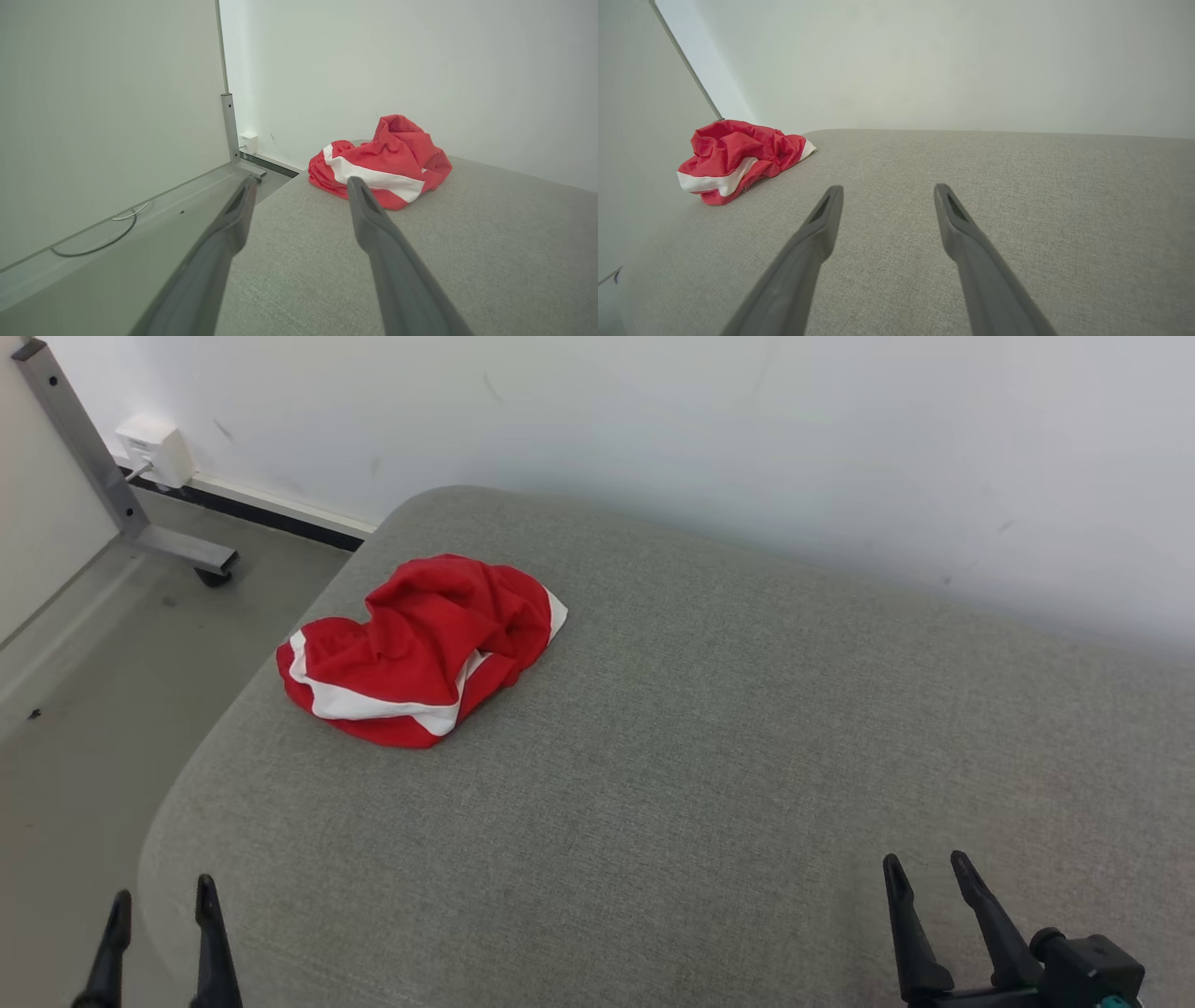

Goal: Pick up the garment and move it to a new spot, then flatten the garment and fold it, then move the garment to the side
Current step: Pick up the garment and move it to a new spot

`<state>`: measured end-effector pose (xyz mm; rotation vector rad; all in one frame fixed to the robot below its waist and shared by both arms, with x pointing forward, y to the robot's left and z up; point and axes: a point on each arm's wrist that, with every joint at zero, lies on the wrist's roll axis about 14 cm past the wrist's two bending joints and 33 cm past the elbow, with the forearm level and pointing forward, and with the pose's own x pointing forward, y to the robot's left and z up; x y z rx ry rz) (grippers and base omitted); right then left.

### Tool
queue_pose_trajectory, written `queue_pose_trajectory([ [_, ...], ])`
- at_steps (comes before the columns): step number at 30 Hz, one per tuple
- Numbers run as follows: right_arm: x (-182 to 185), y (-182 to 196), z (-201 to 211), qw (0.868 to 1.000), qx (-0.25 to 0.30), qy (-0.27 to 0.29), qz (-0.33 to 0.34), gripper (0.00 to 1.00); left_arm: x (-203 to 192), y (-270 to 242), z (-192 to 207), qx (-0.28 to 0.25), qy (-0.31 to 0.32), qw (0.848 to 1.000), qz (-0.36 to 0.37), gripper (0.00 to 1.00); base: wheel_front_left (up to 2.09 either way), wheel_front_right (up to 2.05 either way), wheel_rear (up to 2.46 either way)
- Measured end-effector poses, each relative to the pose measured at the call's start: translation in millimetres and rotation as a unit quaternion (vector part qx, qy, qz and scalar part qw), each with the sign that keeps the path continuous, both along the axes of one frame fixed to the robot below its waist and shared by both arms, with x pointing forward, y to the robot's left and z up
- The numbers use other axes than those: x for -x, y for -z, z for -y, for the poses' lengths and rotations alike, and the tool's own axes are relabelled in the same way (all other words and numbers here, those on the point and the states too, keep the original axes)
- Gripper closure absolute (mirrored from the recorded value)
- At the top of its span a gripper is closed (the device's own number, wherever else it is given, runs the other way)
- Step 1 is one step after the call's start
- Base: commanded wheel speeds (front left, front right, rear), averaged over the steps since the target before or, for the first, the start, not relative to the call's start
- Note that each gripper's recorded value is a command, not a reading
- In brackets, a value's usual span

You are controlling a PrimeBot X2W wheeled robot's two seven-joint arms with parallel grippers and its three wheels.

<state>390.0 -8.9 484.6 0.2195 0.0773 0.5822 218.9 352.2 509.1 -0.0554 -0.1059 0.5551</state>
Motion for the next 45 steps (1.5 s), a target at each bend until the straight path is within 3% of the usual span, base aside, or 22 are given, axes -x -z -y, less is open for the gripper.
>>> queue_pose_trajectory([
  [14, -34, 1, 54, 0.998, 0.02, 0.066, 0.011, 0.0, -117, -76, -20, -0.054, 0.054, 0.994, 0.076, 0.0, 0.0, 0.0, 0.0],
  [25, -53, 18, 132, 0.985, 0.044, 0.168, 0.002, 0.0, -226, -96, -18, -0.08, 0.104, 0.989, 0.061, 0.0, 0.0, 0.0, 0.0],
  [30, -57, 29, 156, 0.978, 0.055, 0.201, -0.007, 0.0, -269, -72, -13, -0.074, 0.125, 0.989, 0.013, 0.0, 0.0, 0.0, 0.0],
  [36, -58, 46, 179, 0.971, 0.069, 0.229, -0.025, 0.0, -305, 7, -11, -0.02, 0.137, 0.984, -0.108, 0.0, 0.0, 0.0, 0.0],
  [45, -52, 56, 198, 0.962, 0.082, 0.256, -0.038, 0.0, -302, 103, -2, 0.089, 0.137, 0.95, -0.267, 0.0, 0.0, 0.0, 0.0],
])
